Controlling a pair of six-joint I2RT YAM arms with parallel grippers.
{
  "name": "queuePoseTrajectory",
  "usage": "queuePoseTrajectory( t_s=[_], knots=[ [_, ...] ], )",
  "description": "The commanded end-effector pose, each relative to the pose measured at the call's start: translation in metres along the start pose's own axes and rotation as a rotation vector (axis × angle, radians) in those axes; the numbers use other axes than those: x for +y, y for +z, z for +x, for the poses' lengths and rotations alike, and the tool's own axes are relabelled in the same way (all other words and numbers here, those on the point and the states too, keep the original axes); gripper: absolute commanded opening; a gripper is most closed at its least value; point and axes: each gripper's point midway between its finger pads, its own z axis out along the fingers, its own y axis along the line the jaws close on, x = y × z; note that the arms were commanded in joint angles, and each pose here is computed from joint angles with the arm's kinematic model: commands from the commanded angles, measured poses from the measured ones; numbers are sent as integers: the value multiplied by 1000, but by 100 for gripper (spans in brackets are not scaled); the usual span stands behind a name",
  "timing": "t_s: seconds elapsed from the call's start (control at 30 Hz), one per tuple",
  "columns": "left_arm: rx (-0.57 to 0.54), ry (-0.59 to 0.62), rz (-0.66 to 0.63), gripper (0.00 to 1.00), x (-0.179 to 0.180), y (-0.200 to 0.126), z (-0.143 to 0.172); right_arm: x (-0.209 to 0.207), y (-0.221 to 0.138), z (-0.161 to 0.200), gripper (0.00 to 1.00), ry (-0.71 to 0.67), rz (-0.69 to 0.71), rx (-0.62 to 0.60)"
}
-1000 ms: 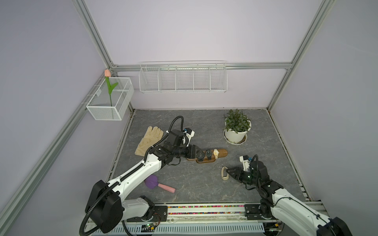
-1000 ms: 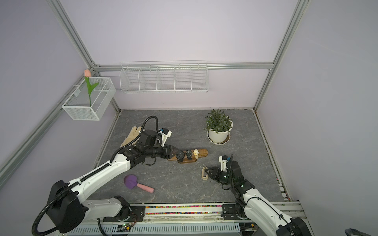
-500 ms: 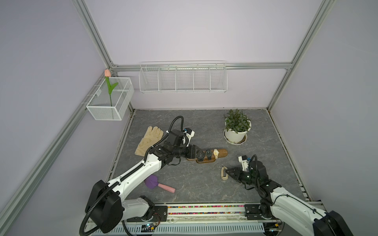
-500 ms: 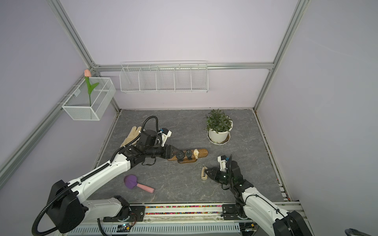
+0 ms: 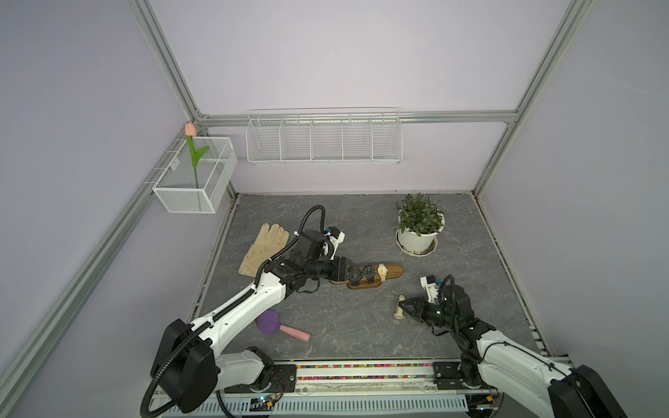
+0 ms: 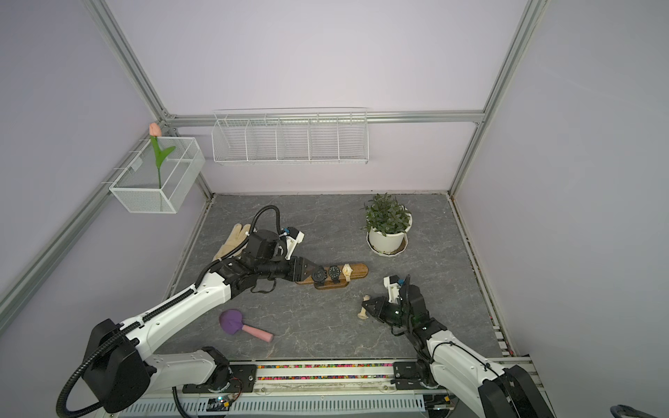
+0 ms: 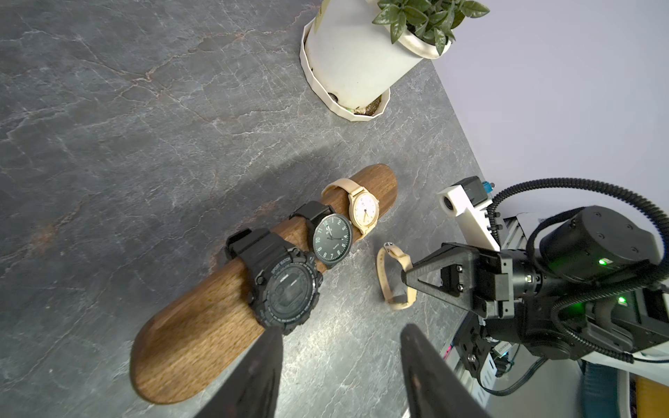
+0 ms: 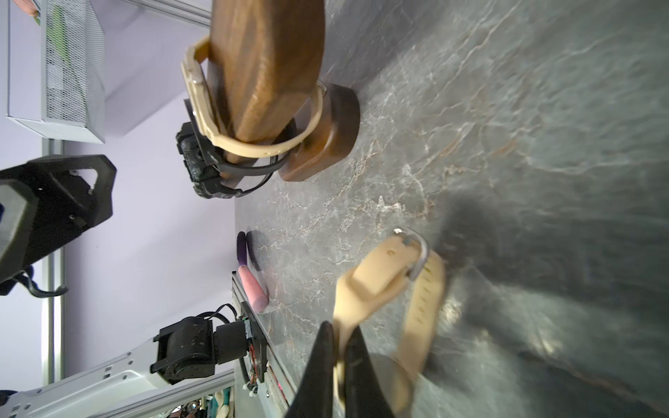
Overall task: Place watch on stand
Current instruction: Pick up the watch at the center of the board.
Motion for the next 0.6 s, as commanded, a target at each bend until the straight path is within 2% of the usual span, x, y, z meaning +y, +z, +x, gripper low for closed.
queuePoseTrajectory(
  t_s=[0.0,0.13,0.37,0.43,0.47,0.5,0.57],
  knots=[
    [-49,60,97,54,-25,-12,-12,10,-4,-1,7,42,-24,5],
    [-83,110,166,50,-40,-26,-12,23,-9,0,7,99,-53,20],
    [-137,173,254,52,-64,-49,-13,66,-23,-10,7,174,-138,24],
    [-153,188,269,59,-69,-53,-14,75,-26,-14,7,182,-133,23],
    [-162,197,276,71,-71,-56,-15,82,-27,-17,7,181,-138,21],
    [-168,199,276,75,-72,-58,-16,91,-28,-20,7,177,-150,22],
    [-174,199,268,78,-72,-60,-18,106,-28,-29,7,172,-171,21]
  ],
)
